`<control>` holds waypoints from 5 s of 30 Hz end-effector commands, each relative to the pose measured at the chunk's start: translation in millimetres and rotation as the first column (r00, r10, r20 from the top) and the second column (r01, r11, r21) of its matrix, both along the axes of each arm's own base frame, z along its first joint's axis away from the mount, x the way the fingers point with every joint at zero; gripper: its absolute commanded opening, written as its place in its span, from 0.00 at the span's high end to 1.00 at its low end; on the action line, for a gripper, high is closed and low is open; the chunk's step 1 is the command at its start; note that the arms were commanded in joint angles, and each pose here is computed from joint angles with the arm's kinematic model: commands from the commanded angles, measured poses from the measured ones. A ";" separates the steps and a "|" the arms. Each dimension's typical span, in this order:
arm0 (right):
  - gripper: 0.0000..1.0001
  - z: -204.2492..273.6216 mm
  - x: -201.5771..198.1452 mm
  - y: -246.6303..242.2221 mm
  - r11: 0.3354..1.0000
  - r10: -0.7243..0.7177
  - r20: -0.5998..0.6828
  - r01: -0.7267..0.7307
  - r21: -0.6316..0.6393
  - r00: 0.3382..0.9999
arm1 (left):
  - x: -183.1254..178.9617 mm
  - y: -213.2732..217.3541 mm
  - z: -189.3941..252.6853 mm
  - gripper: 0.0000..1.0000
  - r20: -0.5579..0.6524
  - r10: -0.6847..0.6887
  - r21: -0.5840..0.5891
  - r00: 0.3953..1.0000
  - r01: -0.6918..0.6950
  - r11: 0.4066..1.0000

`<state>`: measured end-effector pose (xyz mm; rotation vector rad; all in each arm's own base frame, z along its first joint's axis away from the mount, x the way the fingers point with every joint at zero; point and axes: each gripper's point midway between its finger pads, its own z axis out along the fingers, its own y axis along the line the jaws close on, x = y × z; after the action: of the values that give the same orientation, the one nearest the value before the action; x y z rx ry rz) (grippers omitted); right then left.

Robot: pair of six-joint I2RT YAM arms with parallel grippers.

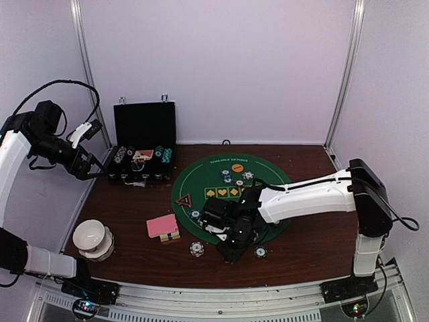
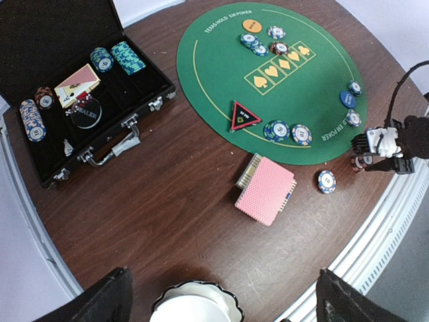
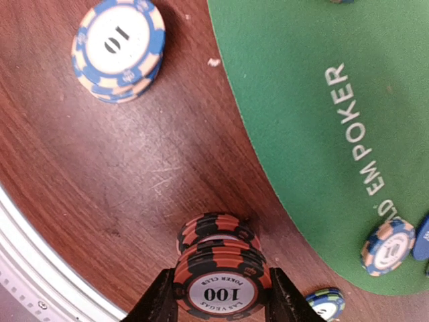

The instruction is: Distribute texas hold em gaming equipment

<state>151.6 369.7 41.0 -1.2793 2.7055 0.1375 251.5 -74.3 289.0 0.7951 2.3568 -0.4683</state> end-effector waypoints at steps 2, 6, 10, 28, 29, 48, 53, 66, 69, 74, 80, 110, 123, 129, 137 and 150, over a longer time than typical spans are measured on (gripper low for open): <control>0.57 49.5 17.8 3.0 0.999 0.003 0.093 -0.007 0.043 0.996 | -5.4 -2.1 7.3 0.02 0.014 -0.007 -0.016 1.000 0.007 1.000; 0.57 63.9 45.9 3.6 0.996 -0.054 0.120 0.045 0.080 0.991 | -5.4 -2.2 7.4 0.02 0.015 -0.007 -0.017 1.000 0.007 1.000; 0.59 74.1 81.4 14.8 0.989 -0.106 0.143 0.089 0.119 0.984 | -5.2 -2.2 6.7 0.02 0.013 -0.007 -0.017 1.000 0.007 1.000; 0.65 19.6 209.1 69.4 0.942 -0.297 0.111 0.271 0.199 0.949 | -7.5 -6.2 8.2 0.02 0.015 -0.023 -0.038 1.000 0.023 0.999; 0.65 16.0 211.2 70.4 0.938 -0.307 0.103 0.282 0.203 0.946 | -7.6 -6.0 7.9 0.02 0.016 -0.023 -0.036 1.000 0.024 0.999; 0.36 49.0 212.3 71.7 0.926 -0.313 0.113 0.277 0.257 0.943 | -11.6 -6.7 -11.1 0.02 -0.022 -0.057 -0.027 0.998 0.056 0.998; 0.34 75.8 186.8 51.8 0.932 -0.293 0.142 0.250 0.262 0.945 | -13.0 -4.7 -17.4 0.02 -0.033 -0.058 -0.012 0.998 0.058 0.998; 0.11 33.2 28.0 0.9 0.988 -0.094 0.038 0.089 0.124 0.995 | -11.2 -3.9 -25.6 0.03 -0.056 -0.069 -0.005 0.996 0.069 0.998; 0.09 18.2 12.6 -1.8 0.993 -0.067 0.009 0.066 0.099 0.998 | -10.3 -4.2 -22.6 0.02 -0.050 -0.067 -0.007 0.997 0.066 0.998; 0.10 -3.0 6.0 0.7 0.997 -0.048 -0.014 0.048 0.067 0.999 | -10.1 -4.4 -19.2 0.02 -0.043 -0.061 -0.011 0.997 0.060 0.998; 0.18 -18.9 0.1 8.8 0.999 -0.024 -0.030 0.026 0.046 0.999 | -10.8 -3.6 -17.1 0.03 -0.034 -0.057 -0.005 0.998 0.056 0.998; 0.83 69.2 57.5 -14.5 0.985 -0.146 0.116 0.134 0.107 0.982 | -9.7 -4.4 -25.1 0.03 -0.060 -0.067 -0.011 0.996 0.066 0.998; 0.85 55.4 174.9 -162.0 0.806 -0.591 0.153 0.583 0.100 0.792 | -4.9 -7.3 -61.5 0.02 -0.123 -0.092 0.056 0.988 0.099 0.993; 0.85 19.2 192.8 -193.9 0.731 -0.682 0.112 0.678 0.078 0.723 | -10.5 -24.1 -91.7 0.03 -0.180 -0.156 0.126 0.971 0.180 0.976; 0.79 -12.2 198.6 -199.7 0.709 -0.705 0.088 0.704 0.050 0.704 | -17.1 -43.0 -129.3 0.02 -0.247 -0.233 0.221 0.941 0.288 0.932; 0.16 15.5 199.3 -201.8 0.692 -0.722 0.114 0.715 0.101 0.682 | -10.1 -70.6 -180.5 0.02 -0.264 -0.307 0.384 0.914 0.392 0.836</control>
<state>345.7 168.0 25.1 -0.1416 2.8950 -0.0161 221.1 -138.6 116.6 1.4666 2.5753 -0.2879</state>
